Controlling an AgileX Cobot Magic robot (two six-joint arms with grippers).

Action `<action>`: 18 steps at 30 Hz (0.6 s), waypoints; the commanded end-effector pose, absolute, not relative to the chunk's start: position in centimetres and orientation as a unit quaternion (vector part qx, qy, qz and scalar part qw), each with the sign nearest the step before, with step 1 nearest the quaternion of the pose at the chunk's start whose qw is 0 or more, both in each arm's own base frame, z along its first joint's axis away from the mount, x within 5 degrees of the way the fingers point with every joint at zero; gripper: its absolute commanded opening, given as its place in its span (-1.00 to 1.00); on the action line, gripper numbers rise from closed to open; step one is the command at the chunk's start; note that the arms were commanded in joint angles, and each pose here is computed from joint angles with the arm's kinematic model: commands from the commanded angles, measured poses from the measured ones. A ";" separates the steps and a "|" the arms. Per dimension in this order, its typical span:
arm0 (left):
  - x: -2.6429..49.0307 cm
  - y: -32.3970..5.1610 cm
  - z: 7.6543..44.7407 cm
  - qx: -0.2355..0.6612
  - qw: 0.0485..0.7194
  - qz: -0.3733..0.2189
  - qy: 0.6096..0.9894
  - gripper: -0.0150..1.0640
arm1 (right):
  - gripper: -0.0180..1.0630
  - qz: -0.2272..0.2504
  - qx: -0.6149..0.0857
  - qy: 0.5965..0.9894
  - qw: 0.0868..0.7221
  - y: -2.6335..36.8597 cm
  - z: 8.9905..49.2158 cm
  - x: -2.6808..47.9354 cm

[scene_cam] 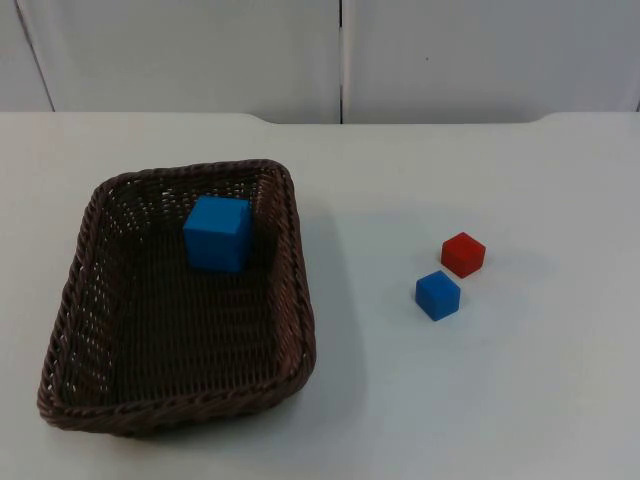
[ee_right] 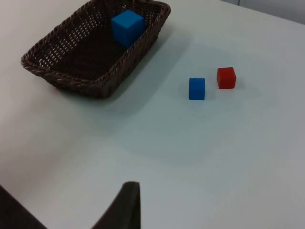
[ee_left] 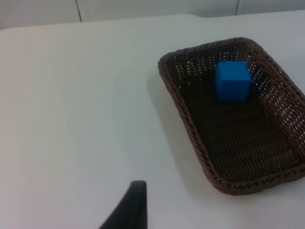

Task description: Pick up the basket with the left hand and place the largest block into the basket with the right hand.

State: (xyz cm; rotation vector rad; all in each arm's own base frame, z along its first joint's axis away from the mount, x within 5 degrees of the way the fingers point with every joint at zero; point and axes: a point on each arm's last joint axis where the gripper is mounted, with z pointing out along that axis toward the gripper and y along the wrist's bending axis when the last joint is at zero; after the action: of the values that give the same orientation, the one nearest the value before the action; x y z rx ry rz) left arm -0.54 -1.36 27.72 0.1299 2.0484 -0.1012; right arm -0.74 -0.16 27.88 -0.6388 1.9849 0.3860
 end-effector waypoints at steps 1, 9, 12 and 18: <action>-0.5 -1.4 27.6 0.051 0.516 -0.044 0.854 0.97 | 0.99 0.153 -0.252 0.816 0.498 -0.2 28.0 -0.8; -0.5 -1.4 27.6 0.051 0.516 -0.044 0.854 0.97 | 0.99 0.110 -0.181 0.834 0.509 0.0 28.0 -0.8; -0.5 -1.4 27.6 0.051 0.516 -0.044 0.854 0.97 | 0.99 0.094 -0.154 0.840 0.512 0.0 28.0 -0.8; -0.5 -1.4 27.6 0.051 0.516 -0.044 0.854 0.97 | 0.99 0.067 -0.110 0.846 0.517 0.1 28.0 -0.8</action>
State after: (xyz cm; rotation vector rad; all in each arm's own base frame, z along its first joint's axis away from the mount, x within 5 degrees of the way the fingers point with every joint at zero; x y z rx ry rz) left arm -0.54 -1.36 27.70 0.1301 2.0500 -0.1014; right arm -0.74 0.09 27.90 -0.2923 2.0445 0.1784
